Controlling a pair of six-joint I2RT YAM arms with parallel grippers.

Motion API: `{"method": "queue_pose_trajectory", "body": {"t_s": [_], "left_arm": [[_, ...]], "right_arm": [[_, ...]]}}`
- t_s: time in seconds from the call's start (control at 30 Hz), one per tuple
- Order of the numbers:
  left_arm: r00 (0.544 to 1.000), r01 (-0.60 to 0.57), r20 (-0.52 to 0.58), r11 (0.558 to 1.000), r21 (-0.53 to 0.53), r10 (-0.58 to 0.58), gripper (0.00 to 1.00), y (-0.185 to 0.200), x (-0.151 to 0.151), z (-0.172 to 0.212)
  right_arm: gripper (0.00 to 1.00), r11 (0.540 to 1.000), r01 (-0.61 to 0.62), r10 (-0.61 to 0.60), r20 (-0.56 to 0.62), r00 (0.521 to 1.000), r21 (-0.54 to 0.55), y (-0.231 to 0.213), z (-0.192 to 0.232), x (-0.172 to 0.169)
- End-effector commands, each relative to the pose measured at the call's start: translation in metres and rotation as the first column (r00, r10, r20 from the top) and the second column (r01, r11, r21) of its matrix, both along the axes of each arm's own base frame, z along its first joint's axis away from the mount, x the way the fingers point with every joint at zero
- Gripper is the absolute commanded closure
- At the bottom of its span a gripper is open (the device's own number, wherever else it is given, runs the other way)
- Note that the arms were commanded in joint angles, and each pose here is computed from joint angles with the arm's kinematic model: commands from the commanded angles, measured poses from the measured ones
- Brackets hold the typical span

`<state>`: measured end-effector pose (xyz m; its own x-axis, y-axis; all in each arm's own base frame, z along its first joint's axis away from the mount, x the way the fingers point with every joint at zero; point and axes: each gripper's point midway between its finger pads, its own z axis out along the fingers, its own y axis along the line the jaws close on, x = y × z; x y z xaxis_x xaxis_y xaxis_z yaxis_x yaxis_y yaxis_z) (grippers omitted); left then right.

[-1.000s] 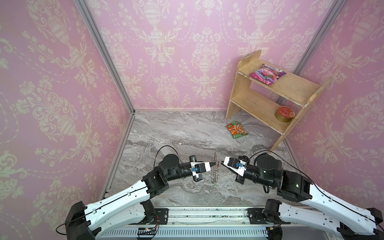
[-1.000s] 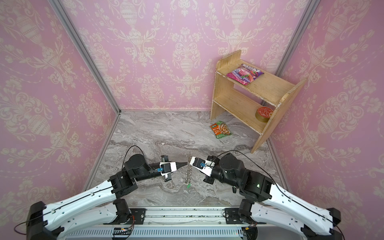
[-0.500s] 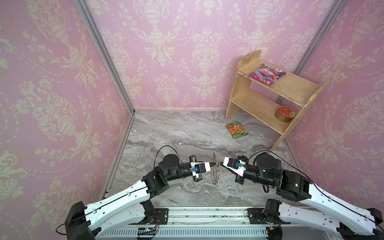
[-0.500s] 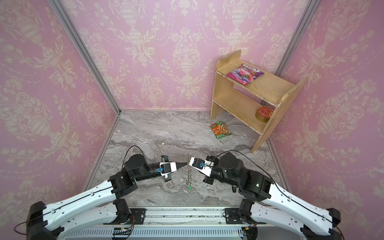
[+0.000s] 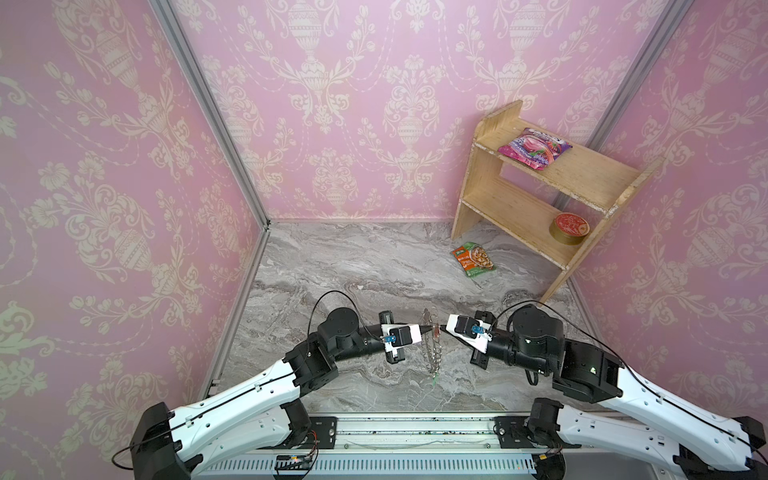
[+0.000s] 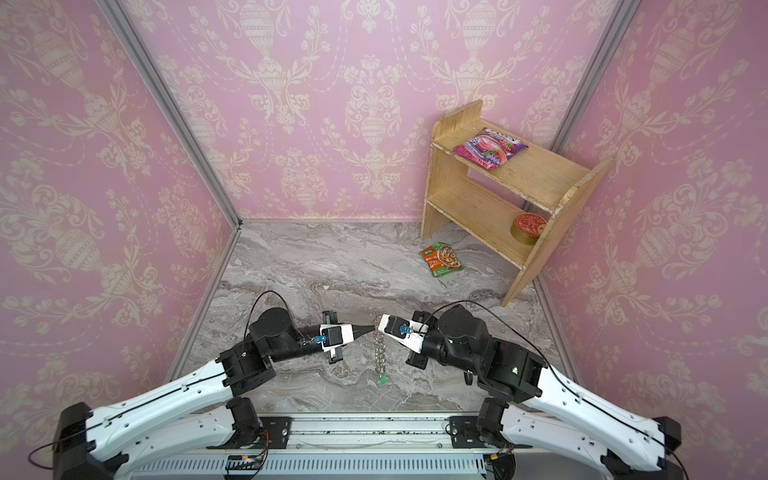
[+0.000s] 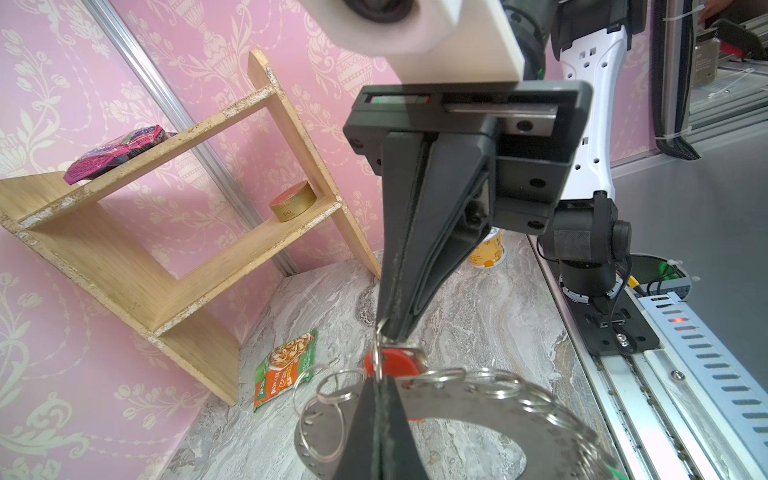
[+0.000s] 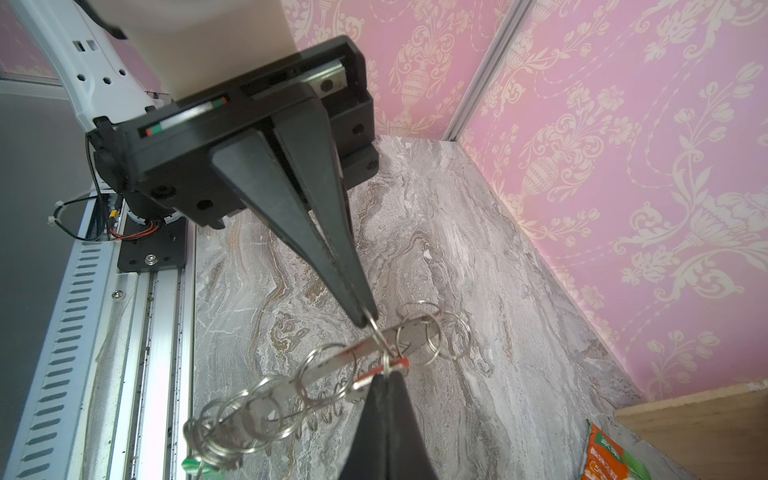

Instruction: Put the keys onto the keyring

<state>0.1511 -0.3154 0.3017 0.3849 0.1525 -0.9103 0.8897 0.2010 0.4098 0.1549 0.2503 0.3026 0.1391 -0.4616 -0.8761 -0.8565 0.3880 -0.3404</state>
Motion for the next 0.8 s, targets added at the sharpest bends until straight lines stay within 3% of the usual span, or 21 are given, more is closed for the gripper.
{"method": "queue_pose_trajectory", "body": {"t_s": [0.0,0.47,0.77], "left_arm": [[0.999,0.027,-0.036,1.0,-0.002,-0.028,1.0,-0.004,-0.003,0.008],[0.995,0.024,-0.103,0.998,0.058,-0.017,1.0,-0.007,0.0,-0.006],[0.994,0.028,-0.111,0.998,0.061,-0.021,1.0,-0.009,0.002,0.006]], "right_arm": [[1.0,0.998,-0.014,0.012,0.03,0.999,0.064,0.001,0.023,-0.001],[1.0,0.998,-0.024,0.023,0.03,0.999,0.057,0.001,0.023,-0.003],[1.0,0.999,-0.028,0.027,0.028,0.999,0.045,0.001,0.021,-0.004]]}}
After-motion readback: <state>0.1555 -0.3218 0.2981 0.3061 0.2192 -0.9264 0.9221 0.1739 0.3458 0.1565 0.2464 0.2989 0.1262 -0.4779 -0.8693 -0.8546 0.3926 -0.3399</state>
